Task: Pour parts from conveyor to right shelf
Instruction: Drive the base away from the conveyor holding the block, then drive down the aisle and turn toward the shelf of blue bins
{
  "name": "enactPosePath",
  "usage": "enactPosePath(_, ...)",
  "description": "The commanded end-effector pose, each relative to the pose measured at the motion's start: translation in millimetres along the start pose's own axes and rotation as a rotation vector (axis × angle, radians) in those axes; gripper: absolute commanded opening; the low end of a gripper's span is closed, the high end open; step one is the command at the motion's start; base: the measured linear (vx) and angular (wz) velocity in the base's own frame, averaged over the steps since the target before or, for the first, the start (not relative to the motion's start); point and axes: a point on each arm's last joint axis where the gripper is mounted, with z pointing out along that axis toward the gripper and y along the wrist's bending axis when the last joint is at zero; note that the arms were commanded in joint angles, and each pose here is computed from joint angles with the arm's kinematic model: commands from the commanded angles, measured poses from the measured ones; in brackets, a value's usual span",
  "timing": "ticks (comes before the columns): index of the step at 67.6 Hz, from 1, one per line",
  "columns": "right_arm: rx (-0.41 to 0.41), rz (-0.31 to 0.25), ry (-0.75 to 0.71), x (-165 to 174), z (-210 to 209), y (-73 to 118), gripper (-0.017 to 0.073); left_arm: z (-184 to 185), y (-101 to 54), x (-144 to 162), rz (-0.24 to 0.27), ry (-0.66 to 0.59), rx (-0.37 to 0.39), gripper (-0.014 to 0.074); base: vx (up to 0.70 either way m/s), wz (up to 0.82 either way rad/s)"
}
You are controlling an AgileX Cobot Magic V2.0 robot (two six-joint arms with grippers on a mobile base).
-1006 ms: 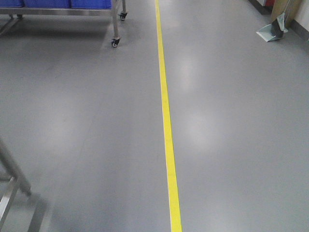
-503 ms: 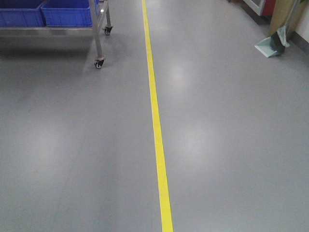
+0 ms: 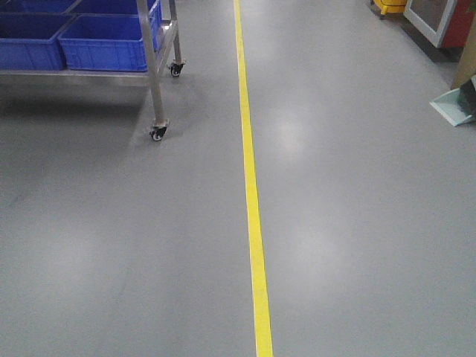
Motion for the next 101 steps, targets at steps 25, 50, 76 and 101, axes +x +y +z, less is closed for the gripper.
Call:
enactPosePath(25, 0.019, -0.009, -0.094, -14.8, -1.7, -1.6, -0.0009, -2.0, -0.6, -13.0, -0.008, -0.094, 0.008, -0.0006, 0.79, 0.0)
enactPosePath(50, 0.019, -0.01, -0.092, -14.7, -1.4, -1.6, -0.0009, -2.0, -0.6, -13.0, -0.008, -0.094, 0.008, -0.0006, 0.73, 0.09)
enactPosePath(76, 0.018, -0.008, -0.092, -14.7, -1.4, -1.6, -0.0009, -2.0, -0.6, -13.0, -0.008, -0.094, 0.008, -0.0006, 0.56, 0.1)
enactPosePath(101, 0.019, -0.009, -0.092, -14.7, -1.4, -1.6, -0.0009, -2.0, -0.6, -12.9, -0.008, -0.093, 0.008, -0.0006, 0.37, 0.77)
